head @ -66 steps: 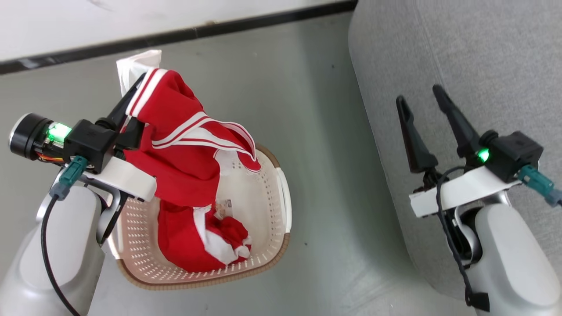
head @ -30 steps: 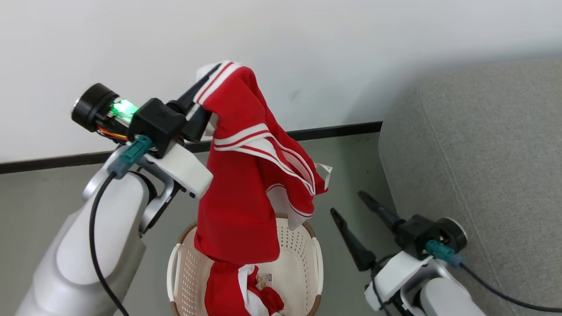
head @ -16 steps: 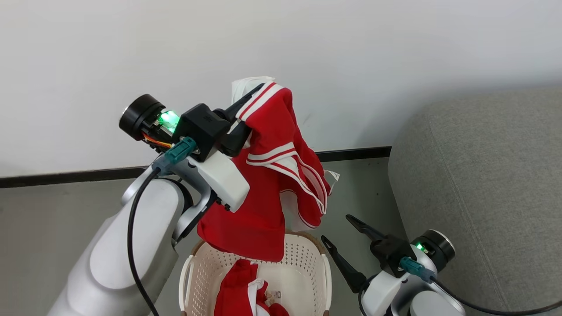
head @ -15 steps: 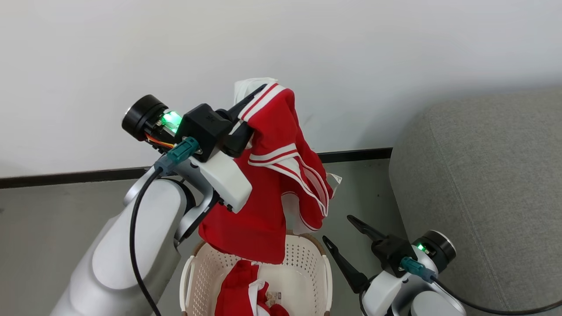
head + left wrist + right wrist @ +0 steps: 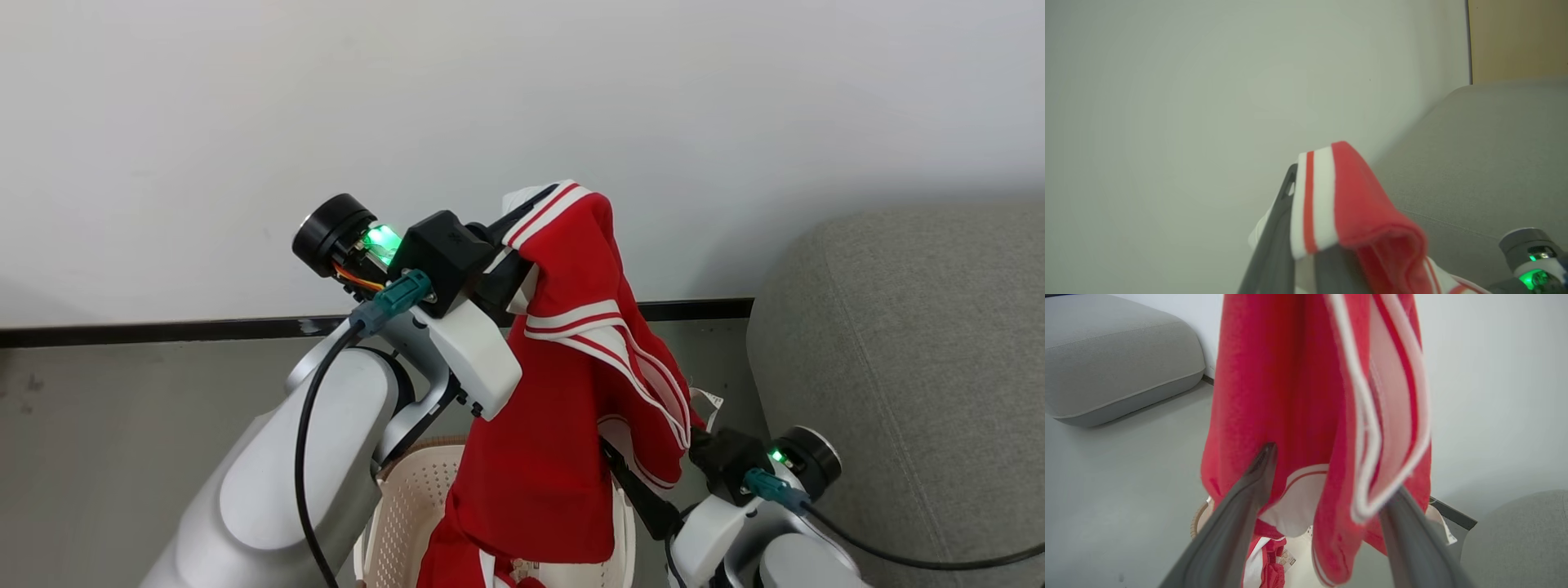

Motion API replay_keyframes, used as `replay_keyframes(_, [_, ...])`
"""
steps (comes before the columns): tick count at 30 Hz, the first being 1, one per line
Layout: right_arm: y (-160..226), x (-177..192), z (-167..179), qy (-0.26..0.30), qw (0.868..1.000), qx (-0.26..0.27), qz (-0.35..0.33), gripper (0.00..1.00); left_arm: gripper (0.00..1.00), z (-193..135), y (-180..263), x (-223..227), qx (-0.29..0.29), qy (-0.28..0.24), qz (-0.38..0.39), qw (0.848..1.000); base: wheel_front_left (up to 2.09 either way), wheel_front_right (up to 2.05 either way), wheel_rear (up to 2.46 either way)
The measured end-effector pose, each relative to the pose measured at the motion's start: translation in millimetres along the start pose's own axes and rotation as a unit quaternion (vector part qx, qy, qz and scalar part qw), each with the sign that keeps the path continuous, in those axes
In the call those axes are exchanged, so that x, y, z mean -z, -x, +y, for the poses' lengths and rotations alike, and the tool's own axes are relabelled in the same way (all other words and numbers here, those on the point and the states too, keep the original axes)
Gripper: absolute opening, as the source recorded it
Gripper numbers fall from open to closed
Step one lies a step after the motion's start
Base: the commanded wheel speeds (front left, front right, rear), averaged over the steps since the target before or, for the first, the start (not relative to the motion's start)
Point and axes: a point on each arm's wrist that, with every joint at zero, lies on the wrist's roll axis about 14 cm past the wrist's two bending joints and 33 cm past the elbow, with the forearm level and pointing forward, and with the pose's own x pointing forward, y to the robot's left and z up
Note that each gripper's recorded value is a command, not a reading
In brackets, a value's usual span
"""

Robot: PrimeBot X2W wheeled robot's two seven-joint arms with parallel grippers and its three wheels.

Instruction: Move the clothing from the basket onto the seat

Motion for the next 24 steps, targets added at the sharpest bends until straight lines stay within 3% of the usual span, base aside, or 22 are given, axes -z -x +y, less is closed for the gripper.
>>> replay_keyframes(11, [-30,-29,-1,0.062,0.997,-0.029,-0.033,1.0,0.0,-3,4,-2,0.0,0.006,0.001,1.0,0.0,0.0,0.0])
replay_keyframes(13, [-33,-27,-1,0.063,0.997,-0.031,-0.029,0.82,0.0,-2,4,-1,-0.001,0.009,0.002,1.0,0.0,0.0,0.0])
replay_keyframes(14, [-33,-26,-2,0.064,0.997,-0.031,-0.027,0.59,0.0,-2,4,0,-0.002,0.01,0.003,1.0,0.0,0.0,0.0])
replay_keyframes(16, [-32,-20,-1,0.064,0.997,-0.032,-0.019,0.32,0.0,-2,4,2,-0.002,0.013,0.005,1.0,0.0,0.0,0.0])
replay_keyframes(17, [-32,-18,-1,0.063,0.997,-0.033,-0.015,0.02,0.0,-2,4,4,-0.003,0.014,0.007,1.0,0.0,0.0,0.0])
replay_keyframes(24, [-28,-18,-17,0.051,0.999,-0.007,-0.015,0.0,0.0,0,5,26,-0.014,0.036,0.024,0.999,0.0,0.0,0.0])
